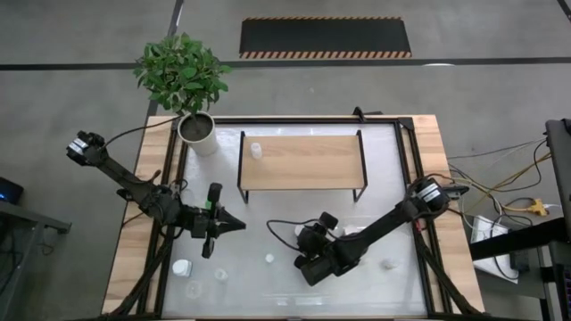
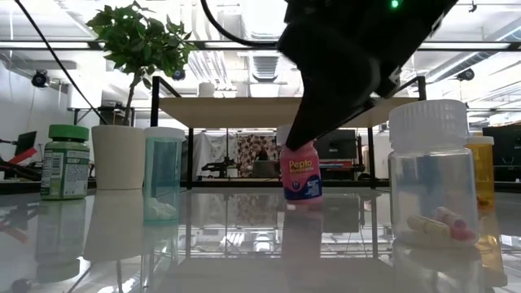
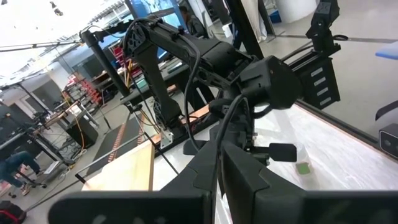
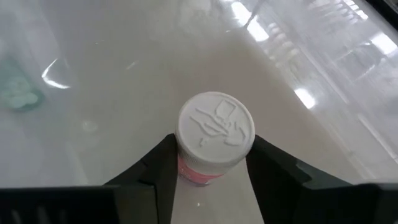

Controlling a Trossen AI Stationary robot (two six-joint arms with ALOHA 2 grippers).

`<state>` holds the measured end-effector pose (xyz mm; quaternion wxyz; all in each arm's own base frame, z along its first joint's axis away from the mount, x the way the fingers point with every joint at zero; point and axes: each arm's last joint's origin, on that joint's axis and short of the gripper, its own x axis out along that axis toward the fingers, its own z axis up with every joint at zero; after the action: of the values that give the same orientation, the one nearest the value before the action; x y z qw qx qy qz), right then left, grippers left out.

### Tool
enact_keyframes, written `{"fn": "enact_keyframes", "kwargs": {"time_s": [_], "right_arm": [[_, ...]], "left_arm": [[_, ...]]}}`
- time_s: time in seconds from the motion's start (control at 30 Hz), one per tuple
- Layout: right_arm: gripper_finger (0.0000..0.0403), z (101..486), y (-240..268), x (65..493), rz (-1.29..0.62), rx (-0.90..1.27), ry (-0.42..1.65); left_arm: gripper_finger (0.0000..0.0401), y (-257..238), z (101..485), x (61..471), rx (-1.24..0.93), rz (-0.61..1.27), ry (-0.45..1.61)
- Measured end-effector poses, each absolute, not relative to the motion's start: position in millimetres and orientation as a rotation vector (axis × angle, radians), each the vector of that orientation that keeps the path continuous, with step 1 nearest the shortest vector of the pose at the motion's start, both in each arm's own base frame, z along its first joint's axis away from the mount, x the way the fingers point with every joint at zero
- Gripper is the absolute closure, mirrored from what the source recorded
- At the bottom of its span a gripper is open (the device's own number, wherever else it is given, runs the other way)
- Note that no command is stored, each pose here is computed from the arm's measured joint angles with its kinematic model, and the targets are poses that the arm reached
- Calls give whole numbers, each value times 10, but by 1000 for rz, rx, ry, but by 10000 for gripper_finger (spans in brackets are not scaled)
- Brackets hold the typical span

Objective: Pick and place medicine bottles onto shelf by color
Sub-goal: Put the pink pill bottle on the shelf

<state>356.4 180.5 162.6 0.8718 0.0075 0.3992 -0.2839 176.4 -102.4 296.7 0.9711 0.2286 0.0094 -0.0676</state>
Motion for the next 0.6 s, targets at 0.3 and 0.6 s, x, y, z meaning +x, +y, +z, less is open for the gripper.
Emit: {"fn": "enact_keyframes", "kwargs": {"time_s": [0.3,0.6], "right_arm": [[244,2187,1839,3465,-327,110,880],[243,3180,1728,3284,-57,188,739]], "left_arm": [[396,-1024,2980,1764,451,-135,12],[396,-1030,2982,1773,448,-133,5]]}}
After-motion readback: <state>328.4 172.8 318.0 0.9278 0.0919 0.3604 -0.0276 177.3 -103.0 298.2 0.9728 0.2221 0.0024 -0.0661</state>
